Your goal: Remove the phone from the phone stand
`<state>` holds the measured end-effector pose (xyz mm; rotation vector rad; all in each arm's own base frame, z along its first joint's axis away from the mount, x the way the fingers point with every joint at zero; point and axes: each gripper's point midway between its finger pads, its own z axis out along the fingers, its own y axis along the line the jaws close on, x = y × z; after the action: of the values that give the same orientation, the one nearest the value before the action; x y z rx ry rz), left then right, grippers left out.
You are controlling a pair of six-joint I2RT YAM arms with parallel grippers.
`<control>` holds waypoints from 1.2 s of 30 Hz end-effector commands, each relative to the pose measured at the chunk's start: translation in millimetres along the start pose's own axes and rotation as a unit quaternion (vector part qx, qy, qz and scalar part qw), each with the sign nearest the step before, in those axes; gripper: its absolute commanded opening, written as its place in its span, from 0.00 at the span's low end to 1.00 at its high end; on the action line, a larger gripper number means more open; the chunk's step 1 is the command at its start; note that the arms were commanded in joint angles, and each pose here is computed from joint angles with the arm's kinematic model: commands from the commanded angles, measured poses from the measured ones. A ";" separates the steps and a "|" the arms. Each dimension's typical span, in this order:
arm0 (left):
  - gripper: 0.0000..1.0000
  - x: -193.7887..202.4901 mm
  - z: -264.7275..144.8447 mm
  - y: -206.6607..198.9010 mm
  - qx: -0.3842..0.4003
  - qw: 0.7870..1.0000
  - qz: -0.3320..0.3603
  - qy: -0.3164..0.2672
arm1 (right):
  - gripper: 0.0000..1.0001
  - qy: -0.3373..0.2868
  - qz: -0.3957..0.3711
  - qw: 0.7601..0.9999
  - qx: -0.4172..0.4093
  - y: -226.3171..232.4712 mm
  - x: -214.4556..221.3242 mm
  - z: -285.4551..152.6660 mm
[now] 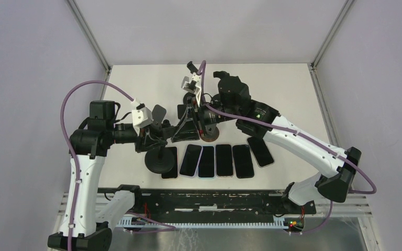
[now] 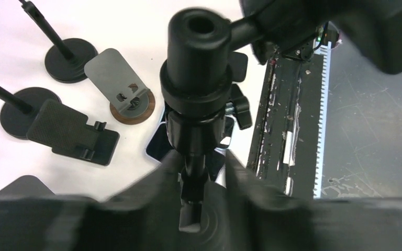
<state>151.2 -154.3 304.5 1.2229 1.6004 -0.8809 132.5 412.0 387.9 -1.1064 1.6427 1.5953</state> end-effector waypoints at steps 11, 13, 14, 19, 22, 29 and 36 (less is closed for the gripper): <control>1.00 -20.4 -12.0 -10.7 -0.001 1.000 -0.005 0.007 | 0.00 -0.107 -0.085 0.974 0.181 9.7 -67.1 -125.9; 1.00 -20.4 -12.5 -3.9 -0.016 1.000 -0.007 0.012 | 0.00 -0.108 -0.079 0.963 0.232 -3.4 -67.6 -154.2; 1.00 -21.1 -12.9 1.8 -0.031 0.999 -0.014 0.013 | 0.00 -0.105 -0.077 0.956 0.264 -11.0 -67.5 -167.6; 1.00 -29.7 -19.3 39.6 -0.128 0.990 -0.050 0.016 | 0.00 -0.097 -0.076 0.905 0.408 -42.1 -79.5 -218.1; 1.00 -30.6 -23.2 55.8 -0.166 0.984 -0.063 0.022 | 0.00 -0.108 -0.071 0.865 0.484 -62.3 -88.4 -244.1; 1.00 -0.9 -32.0 101.7 -0.272 0.955 -0.103 0.060 | 0.00 -0.109 -0.055 0.822 0.557 -136.5 -77.0 -274.5; 1.00 26.9 -30.0 107.9 -0.280 0.949 -0.110 0.095 | 0.00 -0.116 -0.020 0.841 0.527 -208.8 -69.0 -292.5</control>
<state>237.7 -98.4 292.1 0.8002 1.9777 -0.4446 346.0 148.6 333.5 -0.2945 2.1118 0.4424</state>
